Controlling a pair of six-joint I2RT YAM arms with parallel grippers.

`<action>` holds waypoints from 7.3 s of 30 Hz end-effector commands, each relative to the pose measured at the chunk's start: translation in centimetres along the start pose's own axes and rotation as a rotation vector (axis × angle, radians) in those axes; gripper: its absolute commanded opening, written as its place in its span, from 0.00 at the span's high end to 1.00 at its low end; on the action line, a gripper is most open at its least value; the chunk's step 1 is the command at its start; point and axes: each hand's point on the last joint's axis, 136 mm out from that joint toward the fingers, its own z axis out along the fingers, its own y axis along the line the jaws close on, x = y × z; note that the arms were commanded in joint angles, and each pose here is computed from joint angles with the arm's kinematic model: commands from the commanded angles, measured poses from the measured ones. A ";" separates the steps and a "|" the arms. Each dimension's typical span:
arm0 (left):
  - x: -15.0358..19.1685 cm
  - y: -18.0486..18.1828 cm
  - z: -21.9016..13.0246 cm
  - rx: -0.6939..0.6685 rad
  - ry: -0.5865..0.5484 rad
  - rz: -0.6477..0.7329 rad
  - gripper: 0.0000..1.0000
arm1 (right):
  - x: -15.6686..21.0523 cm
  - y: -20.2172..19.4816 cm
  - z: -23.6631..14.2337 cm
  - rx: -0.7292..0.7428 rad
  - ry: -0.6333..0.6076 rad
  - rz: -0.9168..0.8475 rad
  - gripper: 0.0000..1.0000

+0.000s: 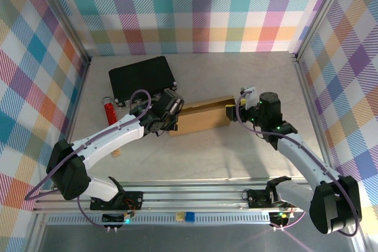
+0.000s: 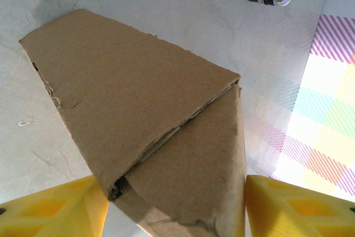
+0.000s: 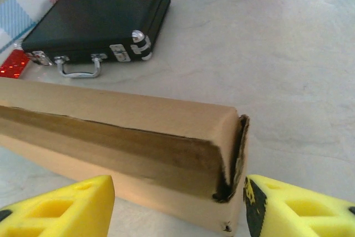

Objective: Fold the paper box

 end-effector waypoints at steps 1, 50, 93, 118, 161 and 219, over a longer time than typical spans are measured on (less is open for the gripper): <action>-1.3 2.4 0.6 -0.071 -0.070 -0.007 0.37 | -2.0 2.2 -1.7 -0.077 -0.025 0.064 0.35; -1.6 2.6 1.0 -0.055 -0.073 0.031 0.41 | -2.2 -1.3 0.4 -0.021 0.437 1.131 0.47; -5.0 2.8 -8.9 -0.109 0.094 0.146 0.17 | 4.6 -4.9 4.0 0.139 0.580 1.228 0.72; -3.2 1.9 -3.4 -0.125 0.186 0.406 0.33 | 12.2 -8.9 -0.9 0.431 0.633 1.121 0.74; 0.9 14.8 7.1 -0.425 0.473 0.694 0.91 | 24.1 6.2 -4.3 0.145 0.849 1.381 1.00; -19.4 -1.3 -12.7 -0.028 -0.527 0.935 0.00 | 0.2 -6.4 -11.3 0.624 0.129 0.530 0.01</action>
